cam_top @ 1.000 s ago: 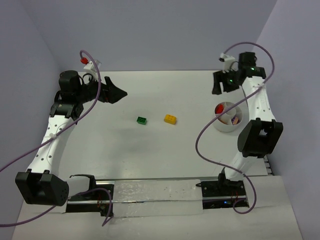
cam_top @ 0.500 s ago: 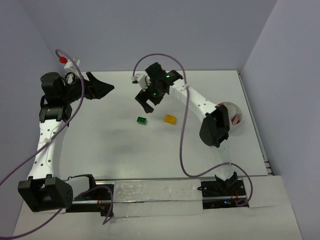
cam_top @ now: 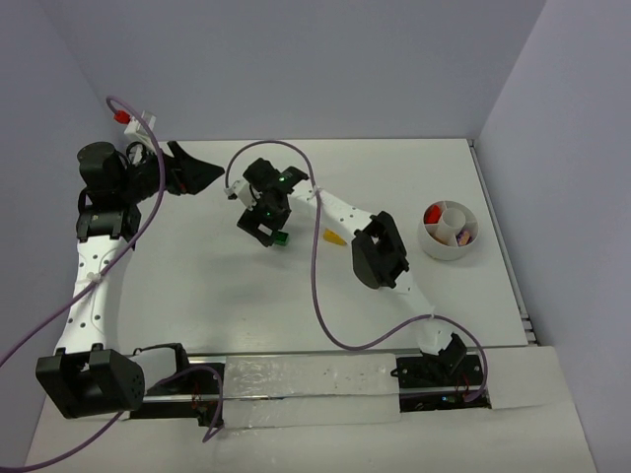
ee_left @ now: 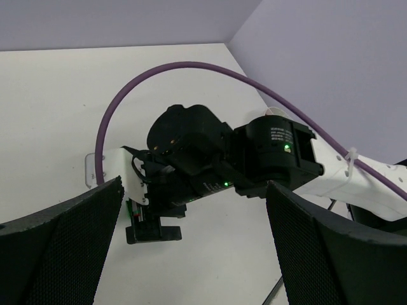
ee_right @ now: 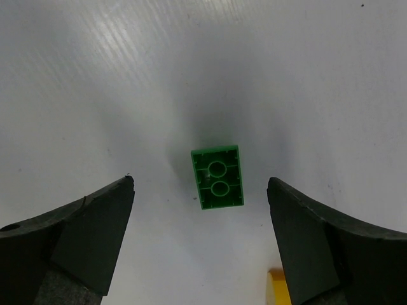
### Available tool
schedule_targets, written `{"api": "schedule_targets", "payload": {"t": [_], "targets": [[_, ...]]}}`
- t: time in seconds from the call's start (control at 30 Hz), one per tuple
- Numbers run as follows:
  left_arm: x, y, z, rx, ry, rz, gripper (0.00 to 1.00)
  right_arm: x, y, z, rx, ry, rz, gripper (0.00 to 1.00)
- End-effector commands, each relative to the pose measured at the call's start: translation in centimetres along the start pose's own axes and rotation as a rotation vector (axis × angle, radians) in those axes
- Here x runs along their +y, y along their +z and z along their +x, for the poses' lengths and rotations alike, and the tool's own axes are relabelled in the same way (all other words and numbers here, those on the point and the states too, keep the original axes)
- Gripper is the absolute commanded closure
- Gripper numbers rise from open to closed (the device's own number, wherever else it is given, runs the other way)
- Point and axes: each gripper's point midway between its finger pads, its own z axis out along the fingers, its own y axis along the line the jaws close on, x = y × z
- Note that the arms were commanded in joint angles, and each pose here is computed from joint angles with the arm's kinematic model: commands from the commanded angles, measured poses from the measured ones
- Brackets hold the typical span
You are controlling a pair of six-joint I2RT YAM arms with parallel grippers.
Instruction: Sort the legos into containers by color
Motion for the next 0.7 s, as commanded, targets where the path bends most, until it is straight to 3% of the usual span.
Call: {"api": "schedule_targets", "payload": {"t": [0.0,0.2,0.43,0.67], "targets": [[-1.1,-0.4,-1.1,-0.035,0.048,0.036,0.01,-1.2,1.2,-0.8,-0.025,0.016,0.045,0.11],[-0.9,-0.4,-0.8,-0.031,0.047,0.032,0.01,-0.8,2.4,-0.3,-0.010,0.000,0.027,0.22],[-1.0,-0.3,-1.0,-0.032,0.053,0.040,0.01,-0.5,3.1,0.8,0.030,-0.032,0.030,0.62],[-0.9,-0.2,-1.1,-0.029,0.062,0.041,0.01,-1.0,-1.2,0.7,-0.029,0.000,0.031,0.80]]}}
